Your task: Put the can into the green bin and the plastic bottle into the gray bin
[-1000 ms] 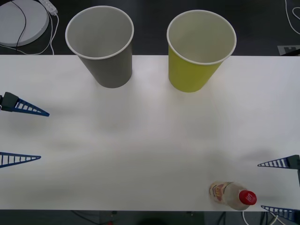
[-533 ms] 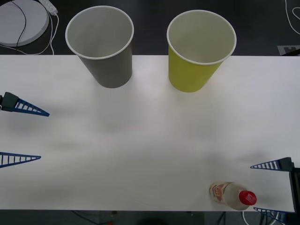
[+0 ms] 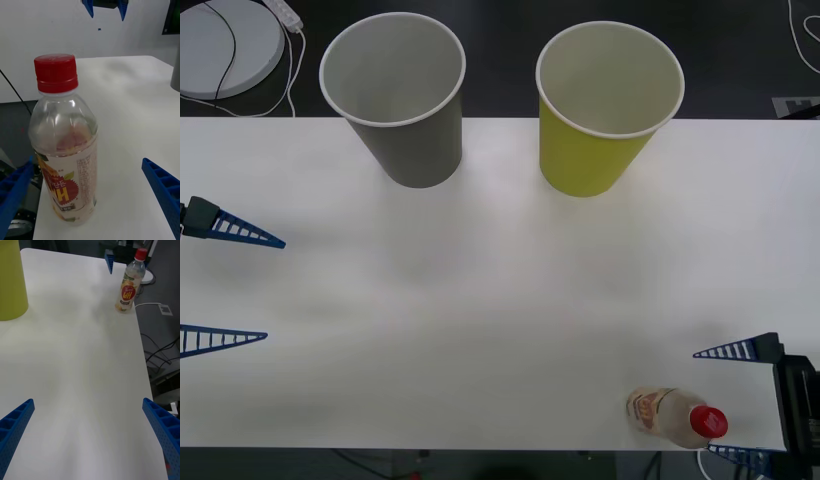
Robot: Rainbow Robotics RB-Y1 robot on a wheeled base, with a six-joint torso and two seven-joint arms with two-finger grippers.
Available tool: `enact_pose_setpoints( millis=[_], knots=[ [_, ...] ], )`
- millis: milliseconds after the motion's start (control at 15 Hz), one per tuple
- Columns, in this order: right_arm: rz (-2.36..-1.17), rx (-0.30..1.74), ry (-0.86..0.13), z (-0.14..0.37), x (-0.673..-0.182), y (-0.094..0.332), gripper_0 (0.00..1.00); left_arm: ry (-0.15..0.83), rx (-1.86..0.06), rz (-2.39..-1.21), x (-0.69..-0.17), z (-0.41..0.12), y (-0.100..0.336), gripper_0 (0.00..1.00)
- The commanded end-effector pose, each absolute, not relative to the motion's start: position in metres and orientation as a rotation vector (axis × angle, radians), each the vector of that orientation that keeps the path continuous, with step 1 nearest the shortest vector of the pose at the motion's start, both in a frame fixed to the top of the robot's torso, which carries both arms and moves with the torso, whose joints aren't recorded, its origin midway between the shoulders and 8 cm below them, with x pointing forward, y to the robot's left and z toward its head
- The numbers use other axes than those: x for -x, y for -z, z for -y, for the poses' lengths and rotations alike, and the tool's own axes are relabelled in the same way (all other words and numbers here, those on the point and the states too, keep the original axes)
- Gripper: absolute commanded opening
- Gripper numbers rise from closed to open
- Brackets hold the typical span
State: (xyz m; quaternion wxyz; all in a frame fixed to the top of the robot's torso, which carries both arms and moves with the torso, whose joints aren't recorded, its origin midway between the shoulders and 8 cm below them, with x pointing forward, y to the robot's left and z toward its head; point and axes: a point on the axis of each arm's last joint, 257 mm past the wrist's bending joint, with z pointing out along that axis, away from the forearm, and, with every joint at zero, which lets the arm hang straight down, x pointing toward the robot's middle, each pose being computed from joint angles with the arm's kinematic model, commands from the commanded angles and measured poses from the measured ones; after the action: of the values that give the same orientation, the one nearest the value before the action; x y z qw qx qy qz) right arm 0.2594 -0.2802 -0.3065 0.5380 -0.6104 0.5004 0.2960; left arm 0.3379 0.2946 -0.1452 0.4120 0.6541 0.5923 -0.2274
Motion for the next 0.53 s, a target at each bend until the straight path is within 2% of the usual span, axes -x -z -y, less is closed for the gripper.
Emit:
enact_pose_setpoints(
  millis=[67, 533],
  knots=[
    [-1.178, 1.453, -0.740, 0.271, -0.255, 0.305, 1.00, 0.572, -1.645, -1.490, -0.338, -0.295, 0.145, 1.00],
    [-1.167, 1.480, -0.792, 0.259, -0.243, 0.312, 1.00, 0.572, -1.645, -1.490, -0.338, -0.295, 0.145, 1.00]
  ],
)
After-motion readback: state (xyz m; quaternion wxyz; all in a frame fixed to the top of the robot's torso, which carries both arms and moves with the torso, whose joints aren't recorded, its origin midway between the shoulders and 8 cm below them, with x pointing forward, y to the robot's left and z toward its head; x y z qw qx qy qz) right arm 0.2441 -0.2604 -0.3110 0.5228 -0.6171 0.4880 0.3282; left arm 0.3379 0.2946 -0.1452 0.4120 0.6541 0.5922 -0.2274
